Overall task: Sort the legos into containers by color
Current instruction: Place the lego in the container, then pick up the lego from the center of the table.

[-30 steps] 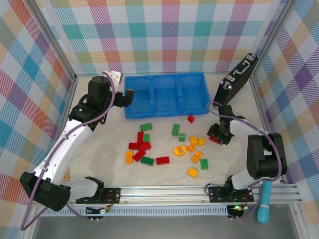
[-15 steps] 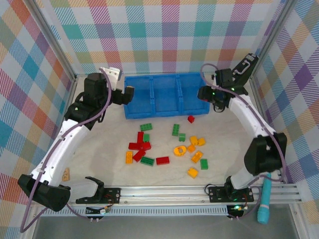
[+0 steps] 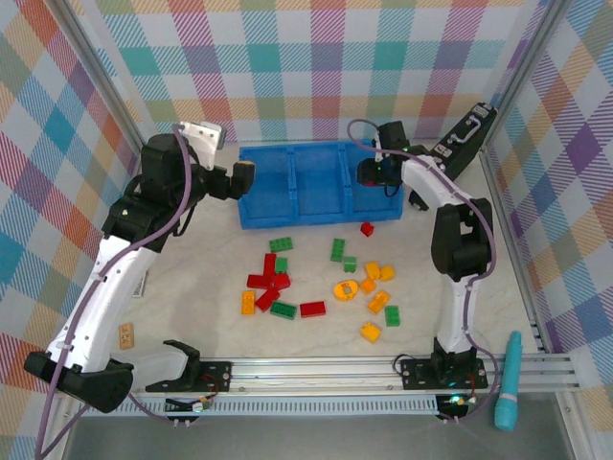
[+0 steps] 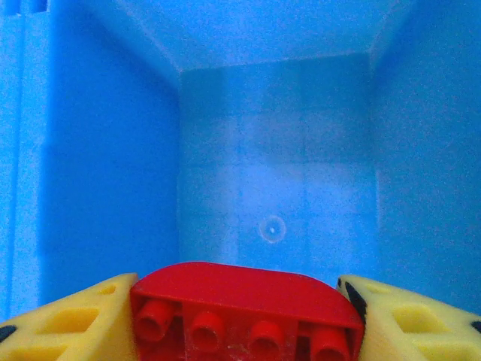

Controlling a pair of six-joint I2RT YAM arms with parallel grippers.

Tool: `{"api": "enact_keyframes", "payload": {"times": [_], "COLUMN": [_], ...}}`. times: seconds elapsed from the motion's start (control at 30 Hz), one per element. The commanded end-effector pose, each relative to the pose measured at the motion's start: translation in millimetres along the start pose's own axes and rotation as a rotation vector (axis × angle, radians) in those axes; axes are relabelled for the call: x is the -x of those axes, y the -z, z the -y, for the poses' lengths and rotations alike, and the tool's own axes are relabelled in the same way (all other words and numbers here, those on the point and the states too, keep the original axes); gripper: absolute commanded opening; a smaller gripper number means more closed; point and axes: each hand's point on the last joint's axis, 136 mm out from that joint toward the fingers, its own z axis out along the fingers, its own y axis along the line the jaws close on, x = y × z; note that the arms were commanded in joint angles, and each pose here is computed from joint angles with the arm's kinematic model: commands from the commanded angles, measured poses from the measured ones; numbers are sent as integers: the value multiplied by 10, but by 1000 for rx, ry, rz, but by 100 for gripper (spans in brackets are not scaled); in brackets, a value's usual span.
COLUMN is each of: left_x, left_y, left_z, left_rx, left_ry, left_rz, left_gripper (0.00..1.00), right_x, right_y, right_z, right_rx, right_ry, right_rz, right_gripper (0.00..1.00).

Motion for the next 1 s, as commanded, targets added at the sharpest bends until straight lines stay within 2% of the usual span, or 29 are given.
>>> {"api": "enact_keyframes", "payload": {"times": [0.0, 0.33, 0.5, 0.73, 0.97], "left_x": [22, 27, 21, 14, -16], "left_y": [94, 170, 180, 201, 179], "left_z": [58, 61, 77, 76, 66], "left_rx": [-27, -31, -40, -40, -33], "left_ry": [-7, -6, -2, -6, -16], "left_rz": [0, 18, 16, 28, 22], "left_gripper": [100, 100, 100, 100, 100], "right_x": [39, 19, -67, -577, -1237], "right_y": [-15, 194, 416, 799, 835], "right_z": [-81, -114, -193, -312, -274], "right_rx": [-17, -22, 20, 134, 143], "right_ry": [64, 88, 89, 150, 213], "right_rz": [3, 0, -16, -52, -142], "right_gripper": [63, 79, 80, 81, 81]}}
